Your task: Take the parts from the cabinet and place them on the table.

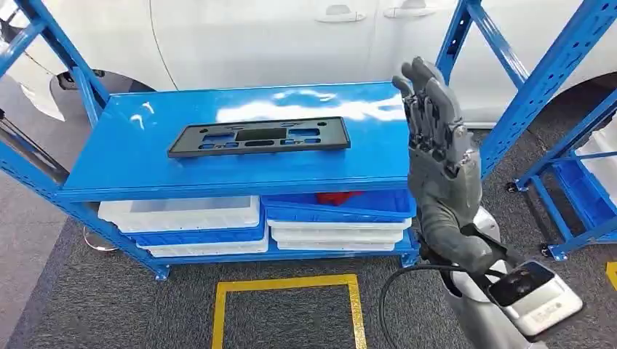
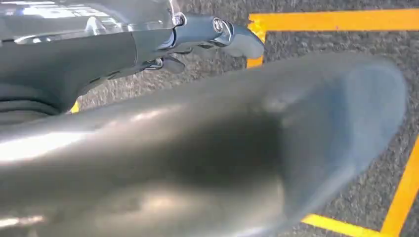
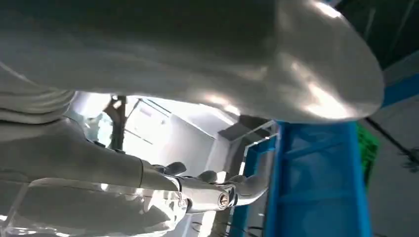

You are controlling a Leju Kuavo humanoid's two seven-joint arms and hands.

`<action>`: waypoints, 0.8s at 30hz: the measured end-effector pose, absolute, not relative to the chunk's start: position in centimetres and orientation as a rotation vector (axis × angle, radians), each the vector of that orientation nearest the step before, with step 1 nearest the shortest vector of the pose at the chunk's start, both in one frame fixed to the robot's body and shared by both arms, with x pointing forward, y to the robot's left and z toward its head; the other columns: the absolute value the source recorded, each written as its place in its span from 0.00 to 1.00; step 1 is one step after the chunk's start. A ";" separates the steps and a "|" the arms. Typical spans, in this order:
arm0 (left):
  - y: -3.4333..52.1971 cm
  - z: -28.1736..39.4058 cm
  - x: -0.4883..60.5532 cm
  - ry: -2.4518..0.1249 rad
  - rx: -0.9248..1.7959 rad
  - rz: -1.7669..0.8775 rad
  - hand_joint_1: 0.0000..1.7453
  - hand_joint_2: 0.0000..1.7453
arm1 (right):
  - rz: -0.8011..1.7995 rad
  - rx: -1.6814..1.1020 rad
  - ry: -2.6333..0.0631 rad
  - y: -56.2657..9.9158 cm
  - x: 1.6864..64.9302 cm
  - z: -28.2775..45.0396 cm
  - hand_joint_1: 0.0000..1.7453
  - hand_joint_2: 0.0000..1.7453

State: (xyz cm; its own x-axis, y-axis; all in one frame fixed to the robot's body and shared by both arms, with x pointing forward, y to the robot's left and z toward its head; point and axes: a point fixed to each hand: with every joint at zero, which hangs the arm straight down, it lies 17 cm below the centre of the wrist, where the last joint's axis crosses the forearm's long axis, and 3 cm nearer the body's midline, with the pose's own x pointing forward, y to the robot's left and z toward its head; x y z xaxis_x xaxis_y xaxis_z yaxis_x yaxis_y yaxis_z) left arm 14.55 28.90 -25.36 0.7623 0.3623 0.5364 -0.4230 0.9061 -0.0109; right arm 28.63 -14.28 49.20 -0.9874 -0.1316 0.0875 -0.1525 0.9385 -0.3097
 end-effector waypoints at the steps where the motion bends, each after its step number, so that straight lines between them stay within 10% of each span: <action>1: 28.9 -25.4 14.4 -0.557 0.114 0.429 0.00 0.00 | 0.492 0.222 -3.025 -14.3 28.7 49.1 0.00 0.00; 22: 28.0 -25.5 14.1 -0.548 0.104 0.431 0.00 0.00 | 0.499 0.325 -2.931 -13.7 30.2 47.9 0.00 0.00; 23: 28.0 -25.5 14.2 -0.549 0.104 0.431 0.00 0.00 | 0.491 0.352 -2.911 -13.6 30.4 47.8 0.00 1.00; 24: 28.0 -25.5 14.1 -0.548 0.105 0.430 0.00 0.00 | 0.485 0.382 -2.896 -13.5 30.5 47.7 0.00 1.00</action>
State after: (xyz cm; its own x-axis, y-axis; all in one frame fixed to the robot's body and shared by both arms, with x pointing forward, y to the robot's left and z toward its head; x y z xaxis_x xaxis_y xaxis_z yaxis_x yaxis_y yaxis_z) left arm 14.09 28.04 -25.48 0.7673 0.3678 0.5253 -0.4232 0.9059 -0.0162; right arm 30.51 -13.55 47.71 -0.9507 -0.2207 0.2179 -0.2797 0.9138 -0.2946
